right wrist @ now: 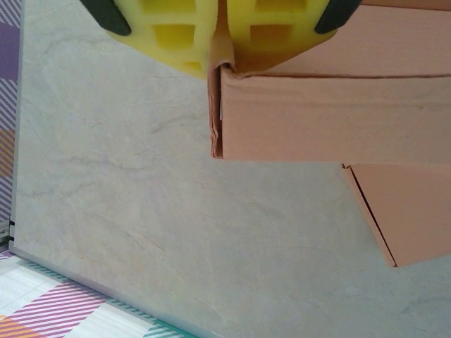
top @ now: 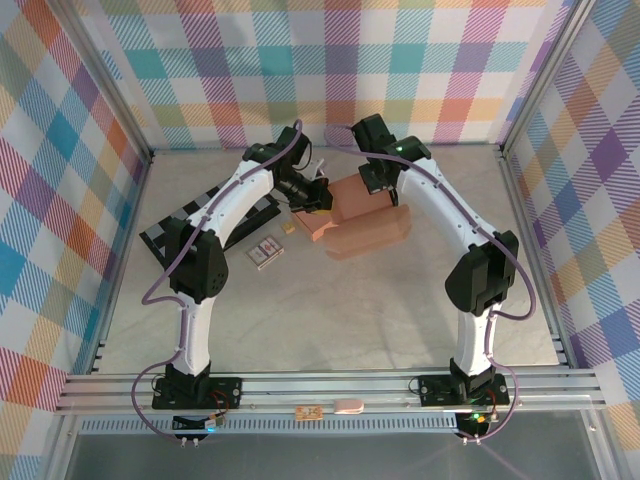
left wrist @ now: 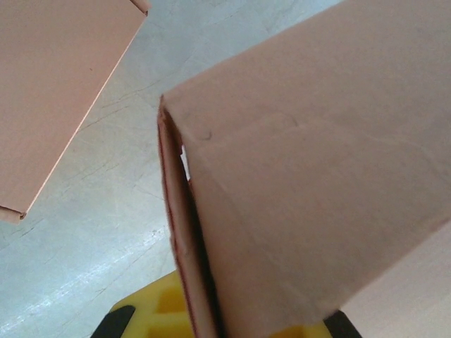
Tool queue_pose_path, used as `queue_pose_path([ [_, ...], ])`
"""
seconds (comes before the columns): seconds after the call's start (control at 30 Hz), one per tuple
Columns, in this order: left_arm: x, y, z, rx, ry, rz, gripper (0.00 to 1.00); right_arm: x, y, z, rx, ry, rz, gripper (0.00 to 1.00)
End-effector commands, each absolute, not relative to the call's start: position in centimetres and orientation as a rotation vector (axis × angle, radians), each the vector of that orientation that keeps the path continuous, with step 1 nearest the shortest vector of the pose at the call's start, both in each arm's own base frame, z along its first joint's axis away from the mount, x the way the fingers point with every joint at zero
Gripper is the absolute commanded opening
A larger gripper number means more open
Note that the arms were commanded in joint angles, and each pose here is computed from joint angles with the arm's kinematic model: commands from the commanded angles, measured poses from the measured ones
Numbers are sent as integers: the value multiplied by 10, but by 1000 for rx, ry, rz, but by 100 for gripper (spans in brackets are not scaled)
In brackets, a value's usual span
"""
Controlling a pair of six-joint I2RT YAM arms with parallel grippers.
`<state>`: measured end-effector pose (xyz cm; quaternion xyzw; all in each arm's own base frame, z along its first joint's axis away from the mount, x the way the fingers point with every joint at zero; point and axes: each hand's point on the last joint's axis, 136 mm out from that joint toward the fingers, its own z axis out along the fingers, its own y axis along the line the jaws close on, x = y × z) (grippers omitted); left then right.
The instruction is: Fold the paper box
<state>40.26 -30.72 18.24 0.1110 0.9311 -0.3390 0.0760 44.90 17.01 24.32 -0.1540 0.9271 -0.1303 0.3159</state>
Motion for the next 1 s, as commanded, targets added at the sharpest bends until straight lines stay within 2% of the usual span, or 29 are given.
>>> queue_pose_path([
  [0.0,395,-313,222,420,2692,-1070,0,458,158,252,-354,2410,-412,10],
  [0.17,397,-314,220,414,2695,-1064,0,459,158,246,-357,2424,-422,15],
  [0.23,397,-314,220,414,2695,-1062,0,459,156,244,-351,2429,-440,12],
  [0.37,398,-313,220,402,2699,-1051,0,460,147,245,-321,2419,-515,0],
  [0.53,400,-313,219,391,2707,-1045,0,458,136,255,-256,2373,-630,0],
  [0.67,400,-314,219,390,2707,-1047,0,457,141,254,-260,2378,-605,0],
  [0.8,400,-314,219,388,2706,-1048,0,455,149,249,-267,2412,-520,13],
  [0.97,399,-313,219,386,2708,-1043,0,453,140,247,-223,2430,-525,23],
])
